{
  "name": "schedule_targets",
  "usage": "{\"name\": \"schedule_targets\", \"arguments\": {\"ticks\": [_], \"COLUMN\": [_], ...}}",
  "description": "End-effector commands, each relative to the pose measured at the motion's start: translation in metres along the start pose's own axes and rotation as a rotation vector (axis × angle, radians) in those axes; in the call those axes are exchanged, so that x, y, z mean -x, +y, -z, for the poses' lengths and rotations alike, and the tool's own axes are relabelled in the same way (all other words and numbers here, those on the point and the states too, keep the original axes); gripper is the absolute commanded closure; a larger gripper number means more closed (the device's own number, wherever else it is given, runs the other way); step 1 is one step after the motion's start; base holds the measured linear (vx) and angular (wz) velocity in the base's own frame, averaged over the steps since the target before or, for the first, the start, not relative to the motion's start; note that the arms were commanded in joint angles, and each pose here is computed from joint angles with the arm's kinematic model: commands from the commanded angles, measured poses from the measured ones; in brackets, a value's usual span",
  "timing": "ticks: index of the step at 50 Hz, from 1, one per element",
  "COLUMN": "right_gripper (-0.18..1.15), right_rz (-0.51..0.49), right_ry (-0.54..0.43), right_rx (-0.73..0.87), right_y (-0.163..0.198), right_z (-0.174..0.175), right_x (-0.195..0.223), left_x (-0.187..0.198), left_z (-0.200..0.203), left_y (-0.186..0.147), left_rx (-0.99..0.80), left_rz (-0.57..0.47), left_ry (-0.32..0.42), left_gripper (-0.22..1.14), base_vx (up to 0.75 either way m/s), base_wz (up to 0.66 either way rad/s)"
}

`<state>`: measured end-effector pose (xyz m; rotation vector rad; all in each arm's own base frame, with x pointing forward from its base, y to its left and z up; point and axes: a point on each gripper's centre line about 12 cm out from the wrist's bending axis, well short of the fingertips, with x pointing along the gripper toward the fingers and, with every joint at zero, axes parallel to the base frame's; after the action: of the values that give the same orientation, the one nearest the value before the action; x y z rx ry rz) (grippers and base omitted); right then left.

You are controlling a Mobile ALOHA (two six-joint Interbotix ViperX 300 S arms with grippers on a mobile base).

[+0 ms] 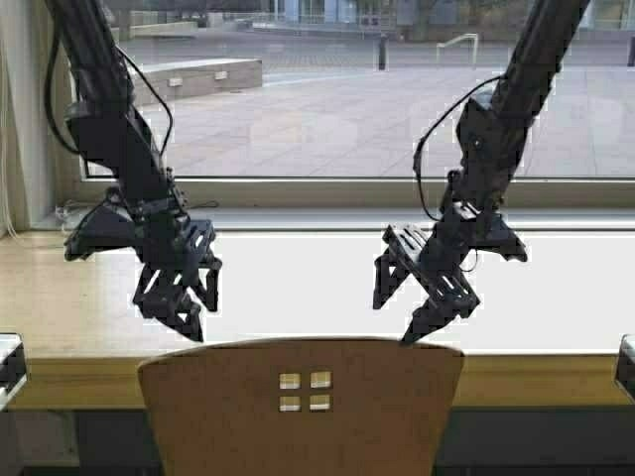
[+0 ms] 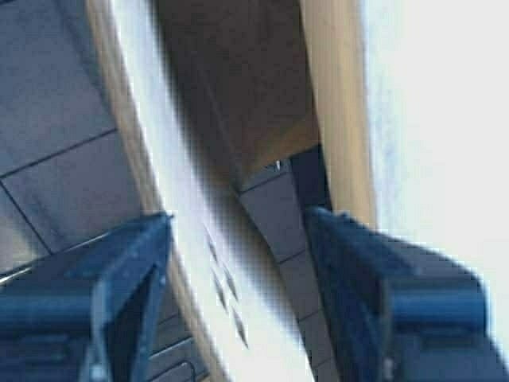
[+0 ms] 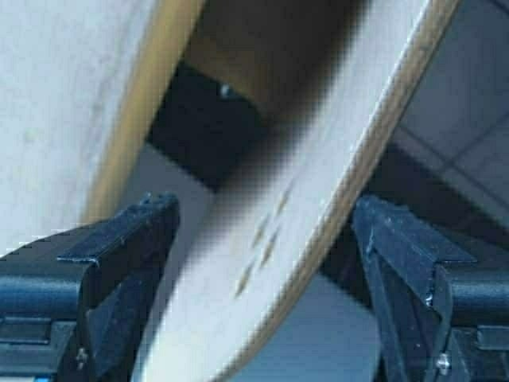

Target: Push the chairs under the table

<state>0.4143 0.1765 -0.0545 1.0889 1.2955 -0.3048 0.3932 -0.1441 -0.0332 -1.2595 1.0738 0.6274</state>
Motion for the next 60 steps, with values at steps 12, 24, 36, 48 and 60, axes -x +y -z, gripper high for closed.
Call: {"name": "schedule_targets", "arguments": {"ticks": [12,24,36,48,60], "right_gripper": [0.01,0.02,0.02,0.02,0.02], "right_rz": [-0.141,-0.126,-0.095,-0.096,-0.107], "right_ry": [-0.059,-0.202,-0.391,-0.502,-0.523], "right_rx": [0.06,0.35,0.556,0.704,0.714], "right_y": [0.04,0.033,0.002,-0.01,-0.016], "right_z": [-0.001,-0.018,-0.043,-0.036,-0.03], "right_x": [0.088,0.145,0.222,0.267,0.275], "left_x": [0.078,0.142,0.214,0.236,0.23], "left_z": [-0.004,-0.045,-0.086,-0.081,-0.082], "left_y": [-0.009,0.009,0.019,0.02,0.032], "left_rx": [-0.07,-0.417,-0.708,-0.921,-0.989], "left_rz": [0.064,0.117,0.158,0.166,0.147], "left_ry": [0.017,-0.066,-0.157,-0.16,-0.182], "left_gripper": [0.05,0.05,0.05,0.05,0.05], "base_vx": [0.0,-0.01,-0.04,-0.04,-0.07], "base_wz": [0.0,0.03,0.19,0.34,0.46]}}
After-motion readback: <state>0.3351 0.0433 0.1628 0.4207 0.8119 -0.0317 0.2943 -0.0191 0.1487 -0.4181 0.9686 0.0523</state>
